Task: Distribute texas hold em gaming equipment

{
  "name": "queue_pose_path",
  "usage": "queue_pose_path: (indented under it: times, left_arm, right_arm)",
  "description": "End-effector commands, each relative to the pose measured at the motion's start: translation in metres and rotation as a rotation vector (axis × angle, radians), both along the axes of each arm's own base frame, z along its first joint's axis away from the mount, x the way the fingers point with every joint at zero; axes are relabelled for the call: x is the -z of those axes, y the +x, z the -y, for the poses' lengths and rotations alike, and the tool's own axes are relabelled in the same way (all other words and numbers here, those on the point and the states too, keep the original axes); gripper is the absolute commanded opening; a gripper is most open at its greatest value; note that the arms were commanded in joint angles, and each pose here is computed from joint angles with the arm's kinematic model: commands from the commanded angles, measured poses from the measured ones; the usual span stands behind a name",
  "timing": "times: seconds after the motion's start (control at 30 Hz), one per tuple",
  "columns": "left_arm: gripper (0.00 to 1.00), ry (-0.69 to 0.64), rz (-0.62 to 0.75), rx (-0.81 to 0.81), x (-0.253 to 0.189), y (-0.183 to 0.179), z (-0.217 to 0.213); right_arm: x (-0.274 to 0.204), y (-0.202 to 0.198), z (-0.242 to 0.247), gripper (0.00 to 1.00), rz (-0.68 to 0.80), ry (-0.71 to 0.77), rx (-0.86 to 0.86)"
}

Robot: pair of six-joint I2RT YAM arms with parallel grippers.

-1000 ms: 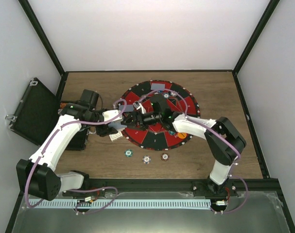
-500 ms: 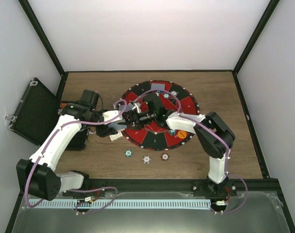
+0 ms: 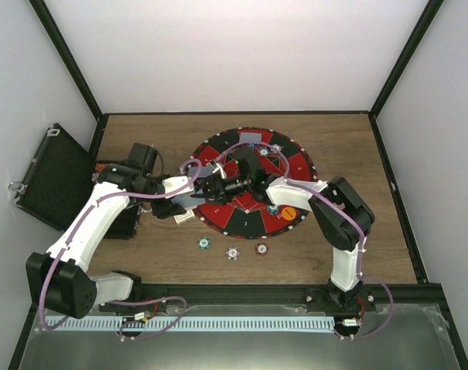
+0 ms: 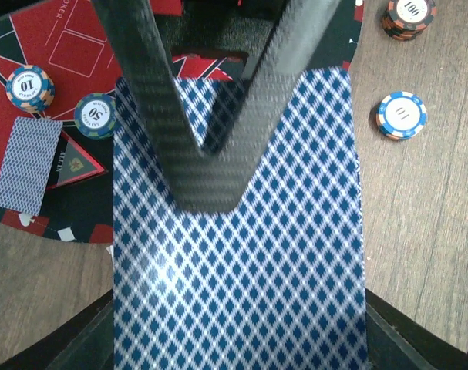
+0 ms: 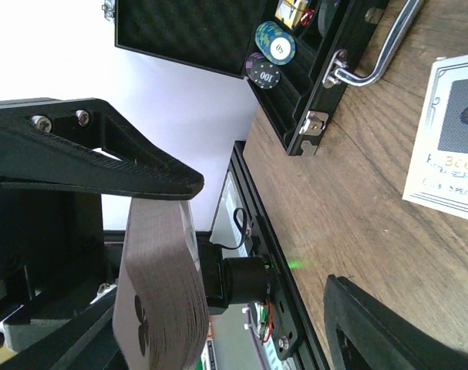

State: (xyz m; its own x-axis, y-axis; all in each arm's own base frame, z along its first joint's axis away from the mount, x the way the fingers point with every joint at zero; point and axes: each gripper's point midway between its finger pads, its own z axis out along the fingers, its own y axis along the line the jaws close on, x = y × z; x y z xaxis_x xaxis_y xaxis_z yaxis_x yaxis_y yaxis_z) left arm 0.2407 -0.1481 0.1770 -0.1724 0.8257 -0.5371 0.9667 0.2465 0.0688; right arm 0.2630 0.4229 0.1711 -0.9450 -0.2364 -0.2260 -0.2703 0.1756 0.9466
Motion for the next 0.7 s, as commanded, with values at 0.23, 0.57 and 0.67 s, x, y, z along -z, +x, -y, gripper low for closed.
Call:
queue_pose_path:
  times: [0.23, 0.57, 0.67]
  left_arm:
    - [0.04, -0.049, 0.054, 0.030, -0.018, 0.002, 0.008]
    - [0.04, -0.040, 0.055, 0.025, -0.013, 0.004, 0.007]
    - [0.04, -0.035, 0.056, 0.023, -0.013, 0.005, 0.006]
  right_arm:
    - [-0.011, 0.010, 0.023, 0.54, 0.027, -0.031, 0.068]
    - [-0.045, 0.002, 0.033, 0.19, 0.062, 0.000, 0.093]
    - [-0.048, 0.000, 0.037, 0.08, 0.070, -0.011, 0.102]
